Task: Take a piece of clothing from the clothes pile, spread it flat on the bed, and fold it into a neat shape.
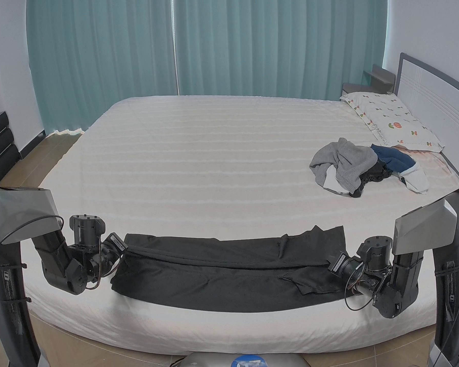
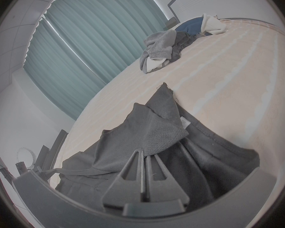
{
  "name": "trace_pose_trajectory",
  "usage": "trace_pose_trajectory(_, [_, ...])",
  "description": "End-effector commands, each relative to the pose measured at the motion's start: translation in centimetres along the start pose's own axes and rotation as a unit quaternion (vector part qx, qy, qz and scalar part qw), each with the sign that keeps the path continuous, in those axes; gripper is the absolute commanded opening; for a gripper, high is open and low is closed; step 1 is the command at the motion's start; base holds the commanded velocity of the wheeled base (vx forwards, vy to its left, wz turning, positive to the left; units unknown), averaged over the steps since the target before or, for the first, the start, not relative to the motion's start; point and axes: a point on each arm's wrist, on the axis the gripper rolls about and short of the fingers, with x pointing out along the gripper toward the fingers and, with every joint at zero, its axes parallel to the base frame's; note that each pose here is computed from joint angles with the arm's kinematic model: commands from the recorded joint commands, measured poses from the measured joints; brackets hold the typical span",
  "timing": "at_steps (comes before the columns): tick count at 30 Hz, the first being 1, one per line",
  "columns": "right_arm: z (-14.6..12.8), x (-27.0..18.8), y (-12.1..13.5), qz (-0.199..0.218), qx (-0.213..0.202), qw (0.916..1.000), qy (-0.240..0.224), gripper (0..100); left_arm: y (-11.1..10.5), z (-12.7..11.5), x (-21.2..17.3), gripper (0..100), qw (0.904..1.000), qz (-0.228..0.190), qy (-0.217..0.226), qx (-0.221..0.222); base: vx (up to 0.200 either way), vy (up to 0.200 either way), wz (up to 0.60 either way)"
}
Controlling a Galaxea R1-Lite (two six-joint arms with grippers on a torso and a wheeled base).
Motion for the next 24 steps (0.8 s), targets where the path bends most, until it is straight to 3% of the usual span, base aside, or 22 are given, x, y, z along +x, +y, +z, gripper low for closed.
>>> trace_pose_trajectory(1, [-0.7, 0.0, -0.1, -0.001, -0.002, 1.0000, 0.007, 0, 0.5, -0.4, 0.1, 0, 0.9999, 0.011, 0.008, 0.001, 0.000, 0.000, 0.00])
trace_pose_trajectory(7, [-0.9, 0.2, -0.3, -0.006, -0.001, 0.9999, 0.010, 0, 0.9, -0.7, -0.1, 0, 0.9997, 0.017, 0.014, 0.002, 0.000, 0.000, 0.00])
trace_pose_trajectory(8, [-0.8, 0.2, -0.4, -0.006, 0.000, 0.9999, 0.010, 0, 1.0, -0.9, -0.3, 100, 0.9996, 0.020, 0.018, 0.007, 0.000, 0.000, 0.00])
trace_pose_trajectory(11, [-0.7, 0.2, -0.6, -0.008, 0.002, 0.9999, 0.008, 0, 1.2, -1.1, -0.7, 100, 0.9994, 0.022, 0.023, 0.009, 0.000, 0.000, 0.00])
trace_pose_trajectory(12, [-0.5, 0.1, -0.5, -0.007, 0.005, 1.0000, 0.004, 100, 1.2, -1.2, -0.8, 100, 0.9994, 0.023, 0.024, 0.009, 0.000, 0.000, 0.00])
trace_pose_trajectory(19, [2.1, -2.3, 0.7, 0.010, 0.040, 0.9988, -0.027, 100, 1.1, -0.9, -1.5, 100, 0.9995, 0.021, 0.021, 0.008, 0.000, 0.000, 0.00])
trace_pose_trajectory(24, [4.0, -2.9, 0.1, 0.010, 0.052, 0.9974, -0.049, 100, 0.5, 0.2, -2.3, 100, 1.0000, 0.008, 0.003, 0.000, 0.000, 0.000, 0.00])
